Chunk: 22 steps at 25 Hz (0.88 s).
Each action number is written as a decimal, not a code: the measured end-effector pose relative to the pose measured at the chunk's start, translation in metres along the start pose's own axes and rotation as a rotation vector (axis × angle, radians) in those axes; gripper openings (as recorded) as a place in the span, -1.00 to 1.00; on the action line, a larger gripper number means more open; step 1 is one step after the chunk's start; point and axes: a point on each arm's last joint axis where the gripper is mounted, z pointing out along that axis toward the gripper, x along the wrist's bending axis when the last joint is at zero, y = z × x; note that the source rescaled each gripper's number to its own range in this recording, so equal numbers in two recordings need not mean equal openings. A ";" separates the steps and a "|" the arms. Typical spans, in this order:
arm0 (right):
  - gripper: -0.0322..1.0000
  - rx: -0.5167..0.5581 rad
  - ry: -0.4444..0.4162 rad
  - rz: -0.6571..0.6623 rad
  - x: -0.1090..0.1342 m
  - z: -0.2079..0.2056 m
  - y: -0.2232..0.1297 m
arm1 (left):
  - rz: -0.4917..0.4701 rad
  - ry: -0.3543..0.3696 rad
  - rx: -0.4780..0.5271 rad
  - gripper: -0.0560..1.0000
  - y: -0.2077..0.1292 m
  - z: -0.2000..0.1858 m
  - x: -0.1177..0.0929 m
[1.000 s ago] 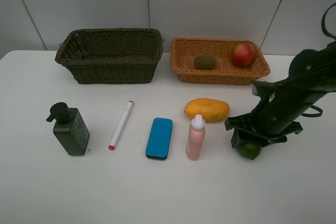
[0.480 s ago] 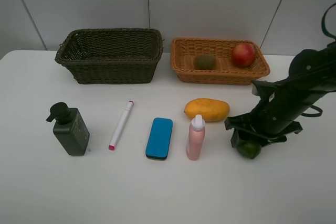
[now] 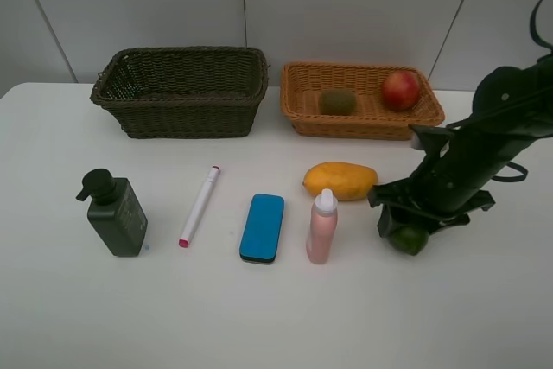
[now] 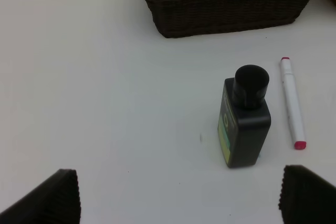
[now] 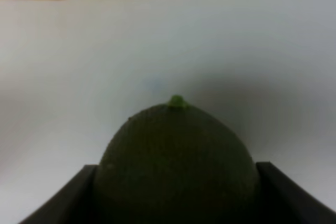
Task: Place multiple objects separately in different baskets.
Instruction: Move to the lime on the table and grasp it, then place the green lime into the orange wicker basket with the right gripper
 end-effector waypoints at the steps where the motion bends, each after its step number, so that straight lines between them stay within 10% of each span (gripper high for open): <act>1: -0.70 0.001 0.003 -0.004 0.001 -0.003 0.004 | 0.000 0.000 0.000 1.00 0.000 0.000 0.000; 11: -0.70 -0.034 0.001 -0.072 0.015 -0.048 0.047 | 0.000 0.000 0.000 1.00 0.000 0.000 0.000; 22: -0.70 -0.329 -0.046 -0.172 0.024 -0.102 0.100 | 0.000 0.000 0.000 1.00 0.000 0.000 0.000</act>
